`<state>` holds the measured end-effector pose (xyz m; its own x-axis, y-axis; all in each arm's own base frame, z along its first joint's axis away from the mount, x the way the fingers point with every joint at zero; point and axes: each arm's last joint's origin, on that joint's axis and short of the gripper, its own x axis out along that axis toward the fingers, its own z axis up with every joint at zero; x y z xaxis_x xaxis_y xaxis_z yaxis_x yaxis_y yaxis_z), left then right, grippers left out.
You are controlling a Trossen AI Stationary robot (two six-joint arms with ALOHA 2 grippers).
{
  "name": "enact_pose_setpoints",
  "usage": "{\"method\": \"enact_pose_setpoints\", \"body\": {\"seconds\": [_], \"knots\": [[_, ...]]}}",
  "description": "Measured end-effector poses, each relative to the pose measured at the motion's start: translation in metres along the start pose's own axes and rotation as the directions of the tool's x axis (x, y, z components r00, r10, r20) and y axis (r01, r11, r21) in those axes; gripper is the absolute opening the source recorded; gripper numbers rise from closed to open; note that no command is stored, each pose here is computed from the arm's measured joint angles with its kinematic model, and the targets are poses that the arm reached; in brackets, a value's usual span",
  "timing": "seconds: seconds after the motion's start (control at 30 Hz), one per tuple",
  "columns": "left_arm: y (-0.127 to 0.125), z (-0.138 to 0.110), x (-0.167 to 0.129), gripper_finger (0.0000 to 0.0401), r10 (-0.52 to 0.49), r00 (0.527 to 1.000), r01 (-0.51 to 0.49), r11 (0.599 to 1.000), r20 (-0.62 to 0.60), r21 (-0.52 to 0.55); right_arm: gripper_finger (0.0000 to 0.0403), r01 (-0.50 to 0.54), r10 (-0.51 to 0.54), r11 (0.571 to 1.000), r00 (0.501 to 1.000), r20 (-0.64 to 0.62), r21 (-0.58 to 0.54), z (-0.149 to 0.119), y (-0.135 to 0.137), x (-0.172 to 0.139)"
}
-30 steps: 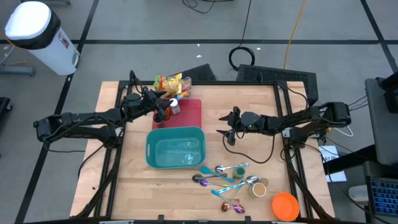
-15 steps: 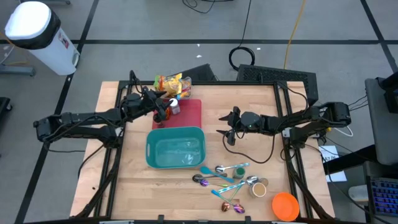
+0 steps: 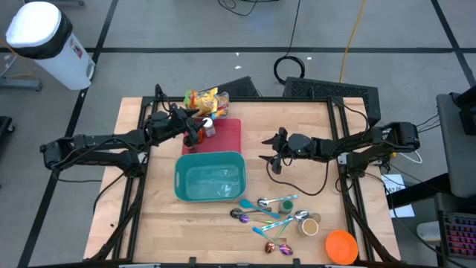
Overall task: Pick & Place Food Item
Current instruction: Put the green seasoning bottle into the red bin
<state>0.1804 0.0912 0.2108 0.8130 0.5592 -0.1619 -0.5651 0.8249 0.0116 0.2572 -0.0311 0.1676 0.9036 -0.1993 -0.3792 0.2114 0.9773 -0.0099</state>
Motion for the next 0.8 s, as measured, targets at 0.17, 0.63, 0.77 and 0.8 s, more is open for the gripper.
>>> {"method": "enact_pose_setpoints", "body": {"seconds": [0.17, 0.63, 0.77, 0.8], "knots": [[0.0, 0.0, 0.0, 0.0285, 0.0, 1.0, 0.0, 1.0, -0.002, 0.0, 0.0279, -0.002, 0.001, 1.0, 1.0, 0.031, 0.021, 0.003, 0.0, 0.0], [0.0, 0.0, 0.0, 0.0285, 0.001, 1.0, -0.001, 1.0, -0.003, 0.004, 0.0279, -0.006, 0.003, 1.0, 0.993, 0.114, 0.029, 0.011, 0.0, -0.001], [0.0, 0.0, 0.0, 0.0285, 0.001, 1.0, -0.001, 1.0, -0.003, 0.004, 0.0279, -0.006, 0.003, 1.0, 0.993, 0.118, 0.029, 0.012, 0.0, -0.001], [0.0, 0.0, 0.0, 0.0285, 0.001, 1.0, -0.001, 1.0, -0.003, 0.004, 0.0279, -0.006, 0.003, 1.0, 0.993, 0.118, 0.029, 0.012, 0.0, -0.001]]}}
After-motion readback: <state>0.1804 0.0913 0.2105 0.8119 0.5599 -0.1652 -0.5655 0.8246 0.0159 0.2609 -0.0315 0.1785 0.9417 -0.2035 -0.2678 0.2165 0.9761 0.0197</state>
